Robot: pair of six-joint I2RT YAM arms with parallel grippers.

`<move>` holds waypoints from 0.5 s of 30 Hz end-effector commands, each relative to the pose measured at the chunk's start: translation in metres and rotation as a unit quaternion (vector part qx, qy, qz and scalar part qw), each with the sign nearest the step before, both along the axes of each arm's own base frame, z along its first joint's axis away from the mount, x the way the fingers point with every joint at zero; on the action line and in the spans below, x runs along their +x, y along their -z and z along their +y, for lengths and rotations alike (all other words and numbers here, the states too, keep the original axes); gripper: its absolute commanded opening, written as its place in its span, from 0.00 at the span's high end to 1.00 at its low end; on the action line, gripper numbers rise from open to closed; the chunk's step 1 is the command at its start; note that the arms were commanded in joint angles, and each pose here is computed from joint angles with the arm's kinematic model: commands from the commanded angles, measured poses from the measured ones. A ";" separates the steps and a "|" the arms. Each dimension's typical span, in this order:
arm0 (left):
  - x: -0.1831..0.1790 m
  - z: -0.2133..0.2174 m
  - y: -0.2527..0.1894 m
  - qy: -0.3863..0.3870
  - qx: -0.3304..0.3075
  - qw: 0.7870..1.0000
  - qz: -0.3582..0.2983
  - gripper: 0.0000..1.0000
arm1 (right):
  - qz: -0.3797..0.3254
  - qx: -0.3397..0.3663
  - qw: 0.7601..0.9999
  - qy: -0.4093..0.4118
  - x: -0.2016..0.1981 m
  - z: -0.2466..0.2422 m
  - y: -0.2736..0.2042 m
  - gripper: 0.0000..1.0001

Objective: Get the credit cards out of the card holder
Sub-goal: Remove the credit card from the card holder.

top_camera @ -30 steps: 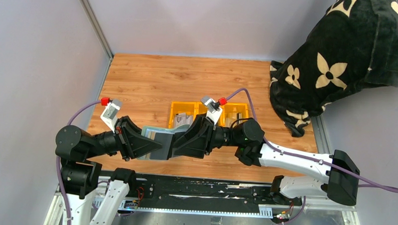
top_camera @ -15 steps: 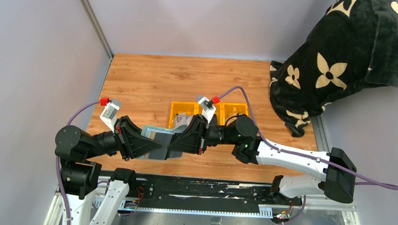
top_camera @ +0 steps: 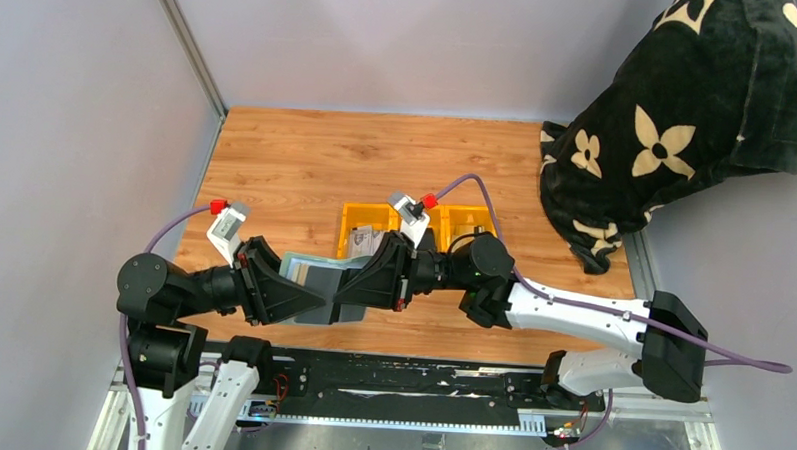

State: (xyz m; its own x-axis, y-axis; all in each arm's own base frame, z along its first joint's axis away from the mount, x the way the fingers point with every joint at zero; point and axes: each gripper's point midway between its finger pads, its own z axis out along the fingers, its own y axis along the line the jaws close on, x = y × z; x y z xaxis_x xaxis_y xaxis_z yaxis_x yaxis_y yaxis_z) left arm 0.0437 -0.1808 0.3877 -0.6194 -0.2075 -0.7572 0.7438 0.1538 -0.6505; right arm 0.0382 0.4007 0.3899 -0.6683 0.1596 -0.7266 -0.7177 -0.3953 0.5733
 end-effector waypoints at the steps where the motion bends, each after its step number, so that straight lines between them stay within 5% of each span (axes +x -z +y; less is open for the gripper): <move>1: -0.011 -0.001 -0.002 0.023 -0.004 1.000 0.009 0.70 | -0.015 0.045 0.999 -0.023 -0.012 -0.008 -0.019 1.00; 8: -0.015 -0.001 -0.014 0.037 -0.002 0.999 -0.005 0.84 | -0.016 0.037 0.999 -0.010 -0.012 -0.016 -0.008 1.00; 15: -0.013 -0.001 -0.015 0.037 -0.002 0.999 -0.004 0.86 | -0.017 0.023 1.000 -0.010 -0.013 -0.014 -0.004 1.00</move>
